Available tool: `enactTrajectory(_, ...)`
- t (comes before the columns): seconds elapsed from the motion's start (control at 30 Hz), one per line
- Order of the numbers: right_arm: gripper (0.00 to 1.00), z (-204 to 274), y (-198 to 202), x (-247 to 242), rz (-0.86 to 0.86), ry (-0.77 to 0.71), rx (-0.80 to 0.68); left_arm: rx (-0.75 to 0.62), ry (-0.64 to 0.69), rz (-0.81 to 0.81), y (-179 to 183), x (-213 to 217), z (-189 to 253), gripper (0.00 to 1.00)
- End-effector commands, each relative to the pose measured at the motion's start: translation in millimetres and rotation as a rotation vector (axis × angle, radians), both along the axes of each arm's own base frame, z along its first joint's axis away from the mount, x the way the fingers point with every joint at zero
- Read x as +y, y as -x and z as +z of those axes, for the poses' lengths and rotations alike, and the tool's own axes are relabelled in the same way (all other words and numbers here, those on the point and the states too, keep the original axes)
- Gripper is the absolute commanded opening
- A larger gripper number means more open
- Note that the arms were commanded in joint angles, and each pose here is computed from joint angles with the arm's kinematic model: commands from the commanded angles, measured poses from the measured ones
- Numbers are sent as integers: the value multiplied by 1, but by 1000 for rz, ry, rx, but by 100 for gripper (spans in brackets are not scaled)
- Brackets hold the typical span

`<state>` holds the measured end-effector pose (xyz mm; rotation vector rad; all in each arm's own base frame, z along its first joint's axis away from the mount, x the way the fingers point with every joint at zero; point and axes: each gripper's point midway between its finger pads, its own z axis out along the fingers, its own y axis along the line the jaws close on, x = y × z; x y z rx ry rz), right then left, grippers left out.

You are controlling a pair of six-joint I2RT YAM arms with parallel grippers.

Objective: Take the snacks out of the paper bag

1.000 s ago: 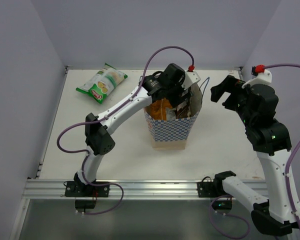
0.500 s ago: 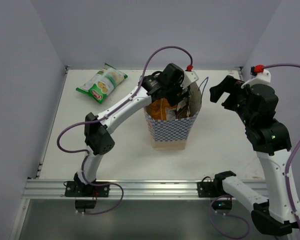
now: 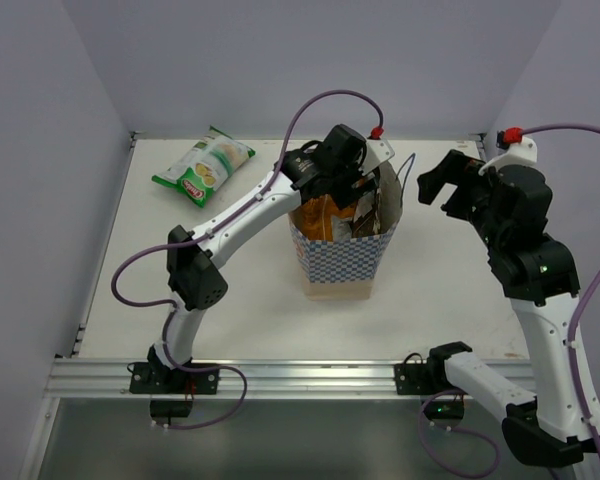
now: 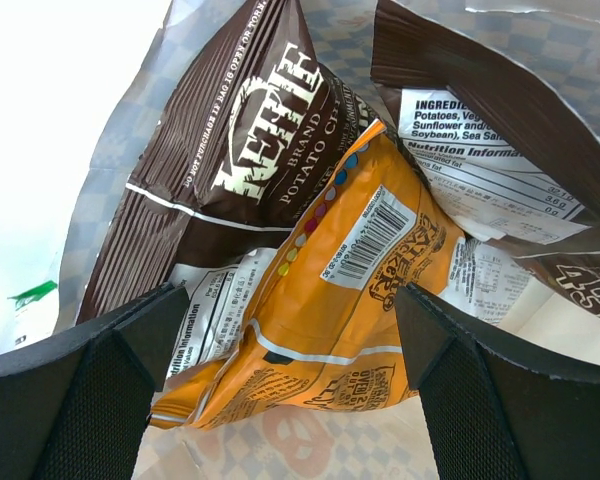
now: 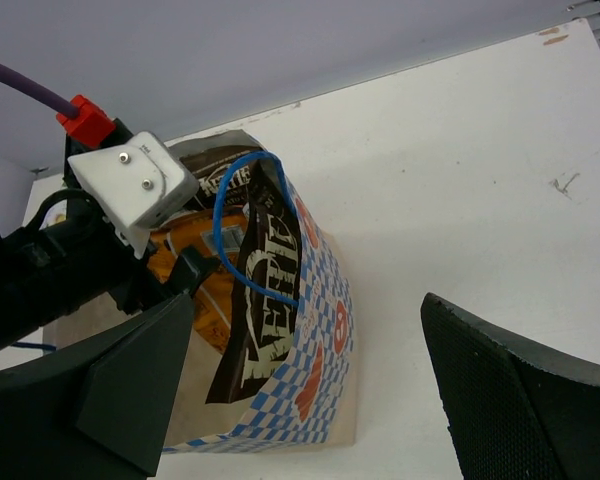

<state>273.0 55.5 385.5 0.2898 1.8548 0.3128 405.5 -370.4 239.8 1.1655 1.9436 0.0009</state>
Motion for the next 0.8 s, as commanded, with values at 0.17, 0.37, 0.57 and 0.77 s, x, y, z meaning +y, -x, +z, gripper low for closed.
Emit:
enactTrajectory(0.17, 99, 3, -5, 3, 21, 14, -3, -10, 23, -25, 1, 3, 12, 92)
enactTrajectory(0.37, 99, -1, -5, 2, 16, 20, 6, 77, 60, -94, 18, -8, 2, 86)
enactTrajectory(0.57, 99, -2, -7, 2, 19, 24, 9, 104, -1, -70, 16, -2, -22, 83)
enactTrajectory(0.77, 99, -2, -5, 2, 23, 25, 7, 43, 21, -56, 6, -4, 0, 53)
